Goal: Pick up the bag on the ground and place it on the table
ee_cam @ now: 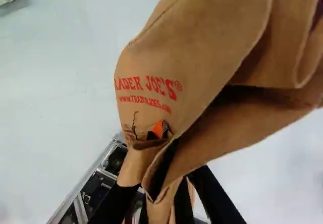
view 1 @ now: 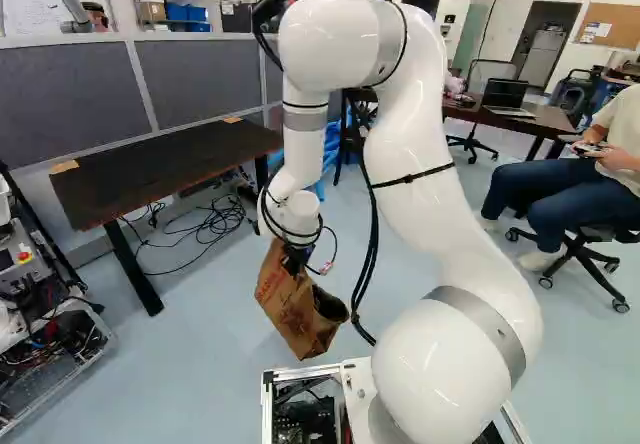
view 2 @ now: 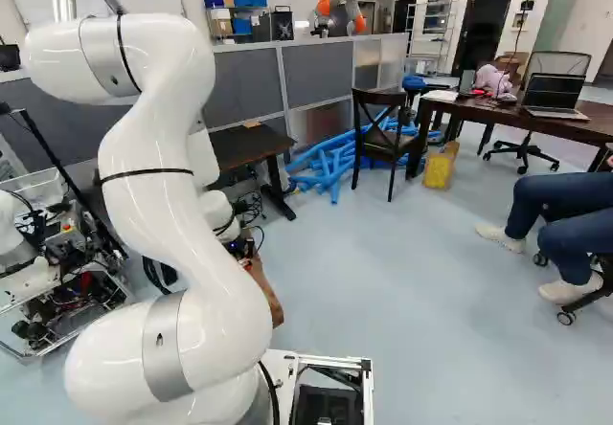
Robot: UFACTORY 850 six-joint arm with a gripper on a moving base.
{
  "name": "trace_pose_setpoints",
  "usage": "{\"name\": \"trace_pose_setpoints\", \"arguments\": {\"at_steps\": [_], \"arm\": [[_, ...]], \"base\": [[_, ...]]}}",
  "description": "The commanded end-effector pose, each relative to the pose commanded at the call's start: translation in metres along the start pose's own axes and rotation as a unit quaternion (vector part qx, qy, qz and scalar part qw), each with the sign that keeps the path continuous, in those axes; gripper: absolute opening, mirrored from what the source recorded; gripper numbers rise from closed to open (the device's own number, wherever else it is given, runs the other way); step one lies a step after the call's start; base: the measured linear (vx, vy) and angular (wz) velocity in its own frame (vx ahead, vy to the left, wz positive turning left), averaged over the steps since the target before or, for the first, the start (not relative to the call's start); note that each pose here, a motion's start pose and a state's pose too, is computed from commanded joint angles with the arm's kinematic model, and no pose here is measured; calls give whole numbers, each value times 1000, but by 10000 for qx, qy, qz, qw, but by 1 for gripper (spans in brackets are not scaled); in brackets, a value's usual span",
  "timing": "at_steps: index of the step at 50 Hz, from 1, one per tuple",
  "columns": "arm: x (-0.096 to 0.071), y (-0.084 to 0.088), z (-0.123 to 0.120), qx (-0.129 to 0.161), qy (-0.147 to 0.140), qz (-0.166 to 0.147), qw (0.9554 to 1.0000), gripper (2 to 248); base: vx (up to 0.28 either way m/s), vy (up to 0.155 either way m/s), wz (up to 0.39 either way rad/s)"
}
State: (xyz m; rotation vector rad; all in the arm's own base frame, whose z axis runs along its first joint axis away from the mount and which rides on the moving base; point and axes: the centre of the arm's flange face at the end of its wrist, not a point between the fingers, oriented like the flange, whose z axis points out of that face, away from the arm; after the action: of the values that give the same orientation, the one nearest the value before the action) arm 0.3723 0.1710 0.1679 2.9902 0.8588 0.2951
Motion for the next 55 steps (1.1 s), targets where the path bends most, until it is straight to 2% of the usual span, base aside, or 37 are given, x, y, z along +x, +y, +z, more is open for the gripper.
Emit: {"name": "trace_pose_setpoints", "arguments": {"at_steps": [28, 55], "arm": [[-7, 3, -41, -27, 107, 636, 9979, 27], [-15, 18, -77, 275, -202, 1261, 9914, 27]], "base": [[0, 0, 0], [0, 0, 0]]}}
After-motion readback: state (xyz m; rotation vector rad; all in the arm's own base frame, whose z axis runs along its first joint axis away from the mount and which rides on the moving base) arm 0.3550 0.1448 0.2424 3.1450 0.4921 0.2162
